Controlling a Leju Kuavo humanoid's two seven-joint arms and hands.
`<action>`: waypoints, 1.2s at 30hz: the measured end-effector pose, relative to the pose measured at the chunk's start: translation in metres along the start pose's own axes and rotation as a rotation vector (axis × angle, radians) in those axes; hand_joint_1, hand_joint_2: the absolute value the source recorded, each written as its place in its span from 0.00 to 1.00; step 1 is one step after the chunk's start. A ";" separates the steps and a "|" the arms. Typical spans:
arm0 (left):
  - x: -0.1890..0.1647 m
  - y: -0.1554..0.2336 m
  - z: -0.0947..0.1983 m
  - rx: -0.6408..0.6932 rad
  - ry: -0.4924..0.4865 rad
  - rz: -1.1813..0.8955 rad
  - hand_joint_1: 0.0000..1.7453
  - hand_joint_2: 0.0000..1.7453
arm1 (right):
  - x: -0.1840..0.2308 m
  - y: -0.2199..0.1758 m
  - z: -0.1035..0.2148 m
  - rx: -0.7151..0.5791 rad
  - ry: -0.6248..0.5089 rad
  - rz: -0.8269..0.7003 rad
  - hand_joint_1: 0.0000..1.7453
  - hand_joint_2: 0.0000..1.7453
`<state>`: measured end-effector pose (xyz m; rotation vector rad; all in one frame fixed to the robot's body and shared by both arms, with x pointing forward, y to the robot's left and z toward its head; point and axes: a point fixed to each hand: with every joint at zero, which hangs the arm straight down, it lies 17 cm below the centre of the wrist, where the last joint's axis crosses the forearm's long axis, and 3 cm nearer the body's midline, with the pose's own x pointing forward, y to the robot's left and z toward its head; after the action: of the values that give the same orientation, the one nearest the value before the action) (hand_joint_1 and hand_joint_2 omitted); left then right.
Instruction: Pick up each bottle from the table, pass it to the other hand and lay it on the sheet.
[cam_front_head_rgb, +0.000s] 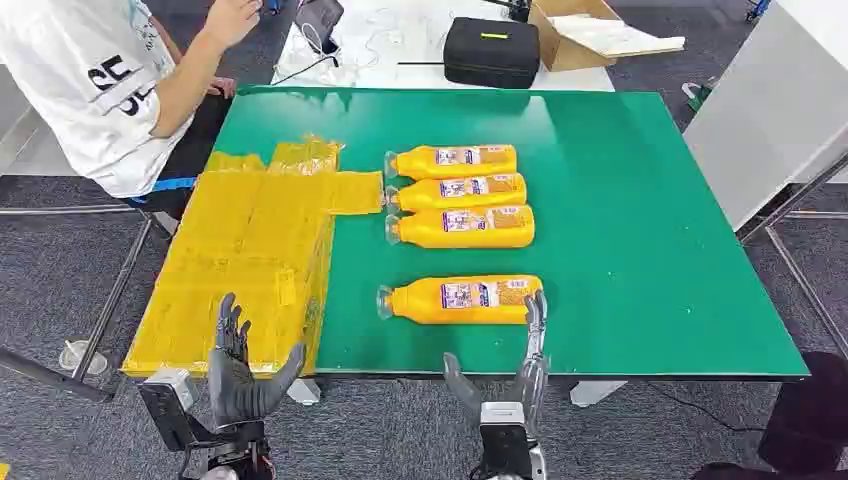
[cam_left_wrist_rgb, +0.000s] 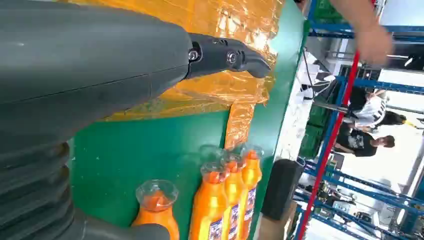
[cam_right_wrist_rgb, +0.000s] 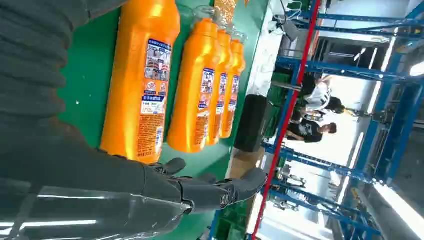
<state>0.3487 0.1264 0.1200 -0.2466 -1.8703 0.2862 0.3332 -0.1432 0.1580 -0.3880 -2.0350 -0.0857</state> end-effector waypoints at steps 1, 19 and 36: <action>0.000 0.000 0.000 -0.001 -0.001 -0.001 0.00 1.00 | 0.000 0.000 0.000 -0.001 0.001 -0.001 0.00 1.00; 0.005 -0.004 -0.009 -0.012 -0.031 -0.043 0.00 1.00 | 0.004 0.000 -0.001 0.027 -0.049 0.064 0.00 1.00; 0.015 -0.016 -0.026 -0.058 -0.083 -0.082 0.00 1.00 | -0.001 -0.007 -0.070 0.109 -0.117 0.340 0.00 1.00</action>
<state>0.3680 0.1183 0.1463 -0.1991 -1.9671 0.1891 0.3907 -0.1652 0.1916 -0.6767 -2.0484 0.2605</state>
